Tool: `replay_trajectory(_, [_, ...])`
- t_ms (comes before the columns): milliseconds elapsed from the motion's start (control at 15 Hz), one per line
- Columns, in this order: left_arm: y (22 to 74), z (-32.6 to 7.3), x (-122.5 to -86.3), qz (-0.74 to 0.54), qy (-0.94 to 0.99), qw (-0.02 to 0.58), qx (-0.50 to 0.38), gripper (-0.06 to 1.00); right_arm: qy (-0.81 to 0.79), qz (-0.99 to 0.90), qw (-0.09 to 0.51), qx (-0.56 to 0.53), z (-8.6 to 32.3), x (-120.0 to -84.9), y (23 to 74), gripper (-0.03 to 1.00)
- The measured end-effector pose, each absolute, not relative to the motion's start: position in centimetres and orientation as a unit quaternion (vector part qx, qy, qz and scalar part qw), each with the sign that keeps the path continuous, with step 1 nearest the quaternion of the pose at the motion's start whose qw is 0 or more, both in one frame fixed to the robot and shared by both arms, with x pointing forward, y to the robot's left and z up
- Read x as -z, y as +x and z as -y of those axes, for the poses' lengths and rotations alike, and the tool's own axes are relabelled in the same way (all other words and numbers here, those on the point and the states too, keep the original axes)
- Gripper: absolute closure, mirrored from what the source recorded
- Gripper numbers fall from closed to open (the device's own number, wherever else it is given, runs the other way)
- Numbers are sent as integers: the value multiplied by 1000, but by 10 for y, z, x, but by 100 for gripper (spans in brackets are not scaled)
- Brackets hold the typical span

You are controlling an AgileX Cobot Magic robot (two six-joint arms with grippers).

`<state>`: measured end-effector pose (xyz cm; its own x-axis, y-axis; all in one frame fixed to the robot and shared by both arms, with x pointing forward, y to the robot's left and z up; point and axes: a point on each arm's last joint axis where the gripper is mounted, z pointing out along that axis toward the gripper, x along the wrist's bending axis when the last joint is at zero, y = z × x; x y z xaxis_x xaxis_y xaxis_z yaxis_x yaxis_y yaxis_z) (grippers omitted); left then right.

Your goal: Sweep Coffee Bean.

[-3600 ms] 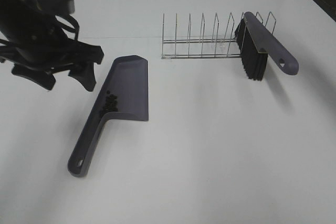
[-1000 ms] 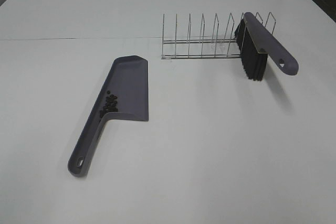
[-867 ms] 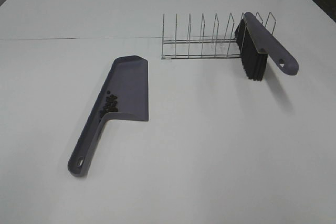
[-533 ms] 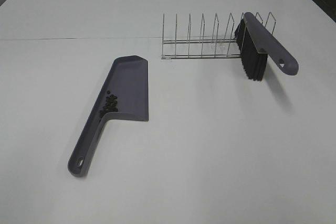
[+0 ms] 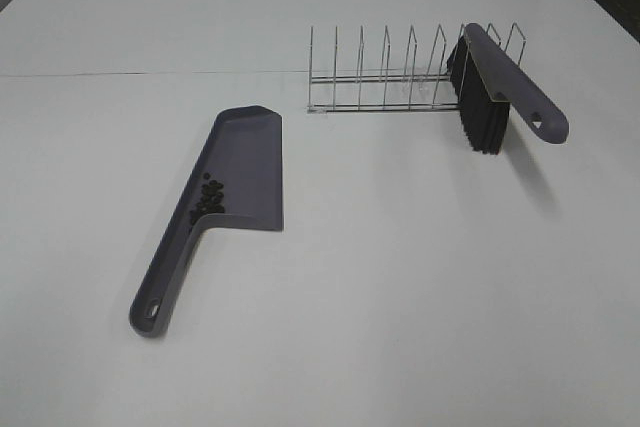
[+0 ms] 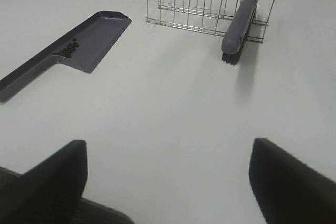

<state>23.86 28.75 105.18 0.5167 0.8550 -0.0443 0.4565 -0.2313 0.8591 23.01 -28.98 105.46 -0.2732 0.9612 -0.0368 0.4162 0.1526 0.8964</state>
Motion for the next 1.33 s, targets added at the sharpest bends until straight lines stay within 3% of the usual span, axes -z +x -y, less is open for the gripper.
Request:
replay_trajectory(467, [233,-289,-1052,-550,650,413,-323,25,544,-651,351,-396,288,-1055,231,25])
replay_trajectory(1333, [233,-289,-1052,-553,647,412,-325,25,544,-651,349,-397,287,-1055,231,25])
